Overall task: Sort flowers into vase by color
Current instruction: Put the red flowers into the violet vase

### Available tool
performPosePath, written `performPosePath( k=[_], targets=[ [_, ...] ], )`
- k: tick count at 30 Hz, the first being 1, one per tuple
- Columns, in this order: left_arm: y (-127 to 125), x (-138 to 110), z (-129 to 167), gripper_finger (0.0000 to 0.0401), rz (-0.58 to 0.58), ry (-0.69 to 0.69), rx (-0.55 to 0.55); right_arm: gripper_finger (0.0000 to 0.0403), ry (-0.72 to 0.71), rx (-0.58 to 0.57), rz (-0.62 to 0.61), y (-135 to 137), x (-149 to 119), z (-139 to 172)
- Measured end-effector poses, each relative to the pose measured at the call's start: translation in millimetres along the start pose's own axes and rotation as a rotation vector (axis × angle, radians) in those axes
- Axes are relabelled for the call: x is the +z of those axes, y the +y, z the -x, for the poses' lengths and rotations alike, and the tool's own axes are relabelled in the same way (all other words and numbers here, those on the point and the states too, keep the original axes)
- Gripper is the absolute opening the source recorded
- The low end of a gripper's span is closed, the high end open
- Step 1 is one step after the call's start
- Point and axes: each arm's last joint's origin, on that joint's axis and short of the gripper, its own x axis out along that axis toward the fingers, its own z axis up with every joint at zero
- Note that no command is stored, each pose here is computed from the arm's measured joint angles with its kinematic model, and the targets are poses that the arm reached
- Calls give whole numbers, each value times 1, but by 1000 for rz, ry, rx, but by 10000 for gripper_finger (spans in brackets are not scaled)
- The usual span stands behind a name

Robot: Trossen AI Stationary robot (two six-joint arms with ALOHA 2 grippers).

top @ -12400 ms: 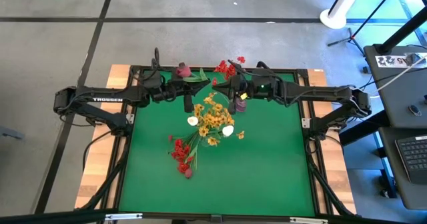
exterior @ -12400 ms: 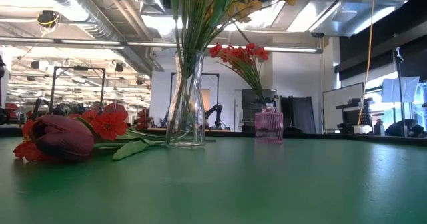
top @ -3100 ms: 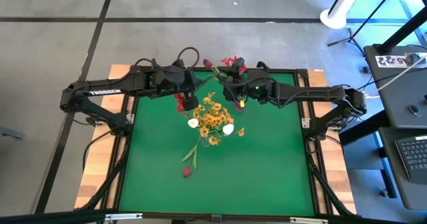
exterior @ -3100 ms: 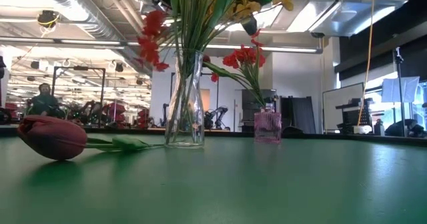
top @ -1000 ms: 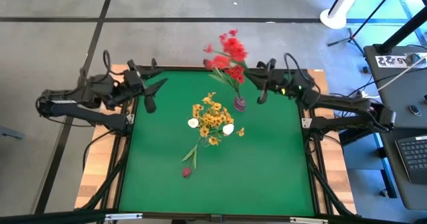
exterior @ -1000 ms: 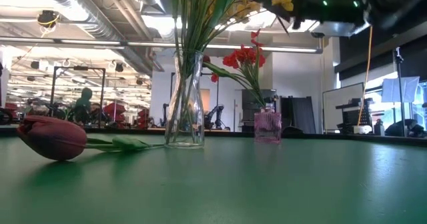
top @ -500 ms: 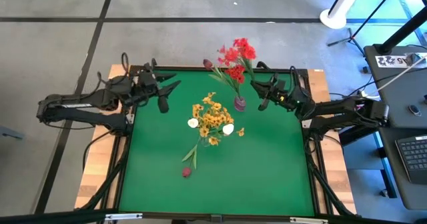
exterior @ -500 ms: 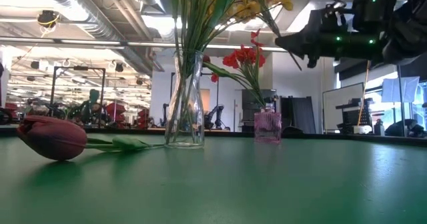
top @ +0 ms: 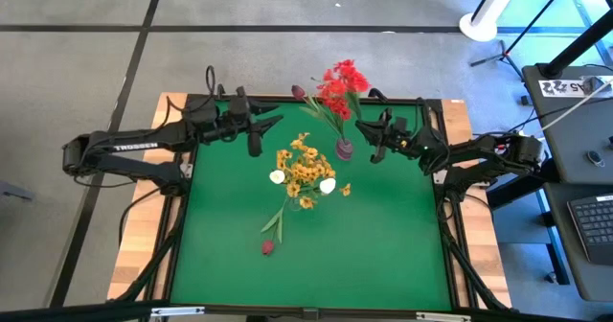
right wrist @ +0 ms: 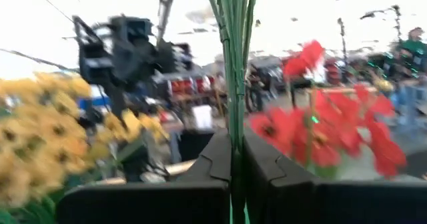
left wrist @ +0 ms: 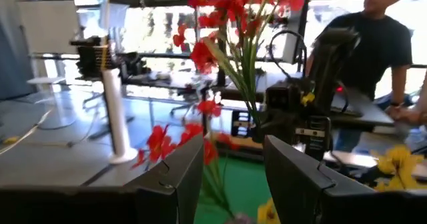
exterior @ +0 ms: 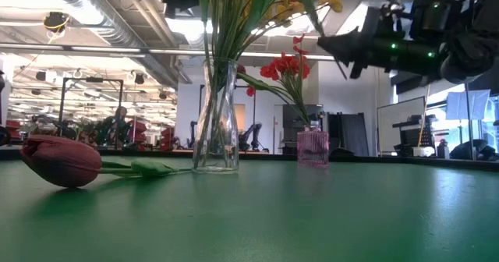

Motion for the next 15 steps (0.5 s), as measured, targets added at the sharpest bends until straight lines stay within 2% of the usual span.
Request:
performPosePath(
  k=[4, 8, 11, 15],
  targets=[
    [7, 9, -16, 155, 38, -11, -51, 20, -57, 36, -43, 1, 9, -7],
    [11, 25, -33, 167, 93, -26, -161, 17, -90, 114, -60, 4, 20, -21],
    [11, 37, -47, 179, 117, -29, -239, 10, -122, 165, -52, 11, 30, -34],
    [10, 49, -68, 192, 122, -14, -273, 12, -117, 208, -23, 21, 42, -55]
  ],
)
